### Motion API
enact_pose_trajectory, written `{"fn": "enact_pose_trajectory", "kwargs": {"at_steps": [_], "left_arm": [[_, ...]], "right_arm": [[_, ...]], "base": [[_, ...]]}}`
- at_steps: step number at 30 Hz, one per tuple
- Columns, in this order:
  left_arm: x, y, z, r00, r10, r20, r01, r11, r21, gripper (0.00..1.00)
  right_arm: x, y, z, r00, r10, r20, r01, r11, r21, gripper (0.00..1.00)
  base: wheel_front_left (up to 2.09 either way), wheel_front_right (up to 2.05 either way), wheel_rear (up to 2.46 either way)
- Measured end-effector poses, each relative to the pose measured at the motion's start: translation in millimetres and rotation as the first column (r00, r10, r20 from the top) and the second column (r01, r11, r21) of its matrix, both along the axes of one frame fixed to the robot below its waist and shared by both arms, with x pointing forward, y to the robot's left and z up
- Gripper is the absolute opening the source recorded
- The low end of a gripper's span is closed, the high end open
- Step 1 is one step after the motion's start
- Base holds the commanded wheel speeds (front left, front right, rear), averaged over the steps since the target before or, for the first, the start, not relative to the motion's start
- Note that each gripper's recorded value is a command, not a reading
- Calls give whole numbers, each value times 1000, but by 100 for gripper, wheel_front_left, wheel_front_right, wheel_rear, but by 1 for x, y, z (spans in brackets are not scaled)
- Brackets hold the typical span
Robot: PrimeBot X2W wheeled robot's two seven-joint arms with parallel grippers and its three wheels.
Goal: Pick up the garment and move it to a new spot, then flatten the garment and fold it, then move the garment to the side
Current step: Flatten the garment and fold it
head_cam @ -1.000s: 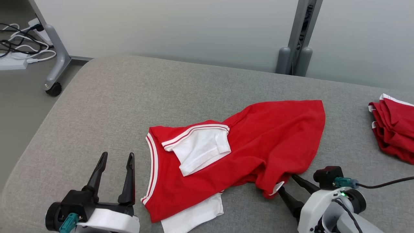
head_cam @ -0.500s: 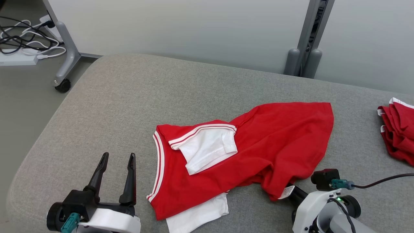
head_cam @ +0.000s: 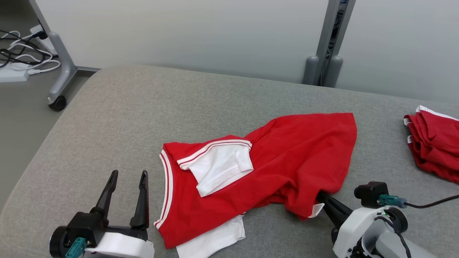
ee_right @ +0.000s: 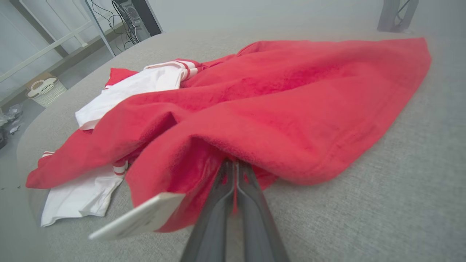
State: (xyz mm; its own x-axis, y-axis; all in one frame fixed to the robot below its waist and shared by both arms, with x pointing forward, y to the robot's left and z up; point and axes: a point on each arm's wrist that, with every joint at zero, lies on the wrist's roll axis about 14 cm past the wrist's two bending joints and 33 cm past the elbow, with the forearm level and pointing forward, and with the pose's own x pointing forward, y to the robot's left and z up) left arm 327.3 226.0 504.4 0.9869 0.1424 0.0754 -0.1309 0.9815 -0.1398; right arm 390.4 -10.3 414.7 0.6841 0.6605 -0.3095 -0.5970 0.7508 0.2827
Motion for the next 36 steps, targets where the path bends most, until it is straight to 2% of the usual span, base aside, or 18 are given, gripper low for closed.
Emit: {"fn": "enact_pose_trajectory", "kwargs": {"at_steps": [12, 18, 25, 33, 36], "left_arm": [[14, -25, 2, 997, -80, 11, 80, 997, -6, 100], [22, -41, 3, 991, -130, 16, 130, 991, -12, 100], [29, -54, 2, 986, -169, 12, 169, 985, -16, 100], [30, -57, 3, 984, -177, 16, 177, 984, -17, 100], [30, -55, 4, 985, -173, 19, 173, 985, -17, 100]], "right_arm": [[-11, -44, 37, 996, -49, 69, 44, 997, 64, 0], [-24, -77, 46, 996, -71, 52, 69, 997, 28, 0], [-52, -108, 12, 989, -107, -101, 98, 991, -88, 0], [-87, -101, 6, 962, -89, -256, 86, 996, -24, 0], [-95, -109, 3, 951, -93, -296, 83, 995, -48, 0]], "base": [[0, 0, 0], [0, 0, 0], [0, 0, 0], [0, 0, 0], [0, 0, 0]]}}
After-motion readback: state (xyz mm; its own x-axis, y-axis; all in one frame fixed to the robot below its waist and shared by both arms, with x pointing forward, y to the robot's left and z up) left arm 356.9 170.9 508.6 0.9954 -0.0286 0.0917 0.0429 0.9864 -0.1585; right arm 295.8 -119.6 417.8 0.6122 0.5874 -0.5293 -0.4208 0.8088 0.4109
